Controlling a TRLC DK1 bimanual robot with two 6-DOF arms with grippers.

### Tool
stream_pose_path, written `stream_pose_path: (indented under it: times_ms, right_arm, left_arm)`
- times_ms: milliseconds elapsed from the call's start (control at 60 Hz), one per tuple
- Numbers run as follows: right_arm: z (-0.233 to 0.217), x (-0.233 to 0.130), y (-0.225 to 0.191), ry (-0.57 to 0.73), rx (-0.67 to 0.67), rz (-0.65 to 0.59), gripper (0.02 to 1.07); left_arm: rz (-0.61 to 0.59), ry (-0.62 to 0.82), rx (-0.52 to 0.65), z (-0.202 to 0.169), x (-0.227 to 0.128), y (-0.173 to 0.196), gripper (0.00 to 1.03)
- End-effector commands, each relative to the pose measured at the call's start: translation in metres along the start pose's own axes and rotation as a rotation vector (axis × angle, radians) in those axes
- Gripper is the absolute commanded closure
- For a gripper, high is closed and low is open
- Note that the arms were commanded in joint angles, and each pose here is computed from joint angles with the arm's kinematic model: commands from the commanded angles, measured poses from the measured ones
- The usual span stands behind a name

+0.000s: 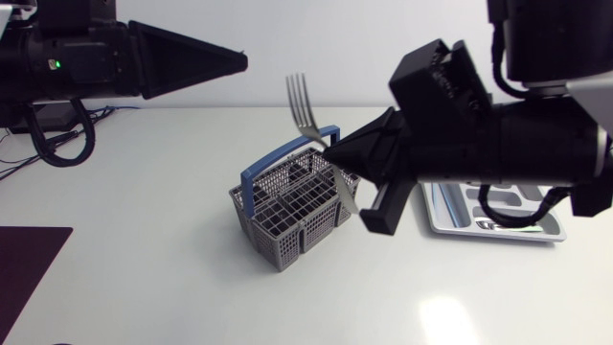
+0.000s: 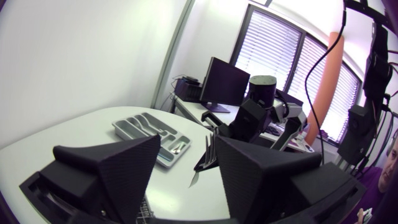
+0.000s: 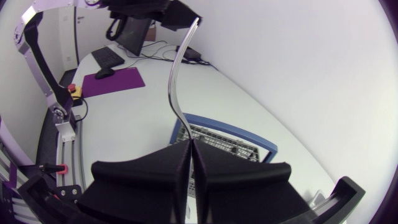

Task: Unload the cutlery basket into the drawer organizer.

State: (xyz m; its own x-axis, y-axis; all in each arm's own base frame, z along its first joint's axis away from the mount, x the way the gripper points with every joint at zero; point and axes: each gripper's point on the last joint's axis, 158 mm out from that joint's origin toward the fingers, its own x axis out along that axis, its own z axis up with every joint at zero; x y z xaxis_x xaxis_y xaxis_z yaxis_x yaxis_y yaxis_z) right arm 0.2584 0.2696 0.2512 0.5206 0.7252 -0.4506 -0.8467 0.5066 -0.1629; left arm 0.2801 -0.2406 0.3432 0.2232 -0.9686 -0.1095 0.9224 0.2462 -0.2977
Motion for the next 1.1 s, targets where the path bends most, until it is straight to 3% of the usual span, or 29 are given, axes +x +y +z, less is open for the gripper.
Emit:
stream_pose_path:
  times_ms: [0,400,717,1083]
  right_arm:
    - [-0.015,-0.010,-0.024,0.021,0.014,-0.066,1.01]
    - [-0.099,-0.052,-0.188,0.186,0.211,-0.502,1.01]
    - [-0.159,-0.080,-0.307,0.381,0.384,-0.804,1.01]
    - [-0.229,-0.087,-0.371,0.576,0.516,-0.988,1.01]
  left_arm:
    - [0.066,-0.036,0.026,0.014,-0.009,0.002,0.06]
    - [0.359,0.103,0.127,-0.029,0.003,0.042,0.05]
    - [0.471,0.215,0.163,-0.059,0.005,0.062,0.05]
    - [0.480,0.242,0.163,-0.073,0.000,0.066,0.05]
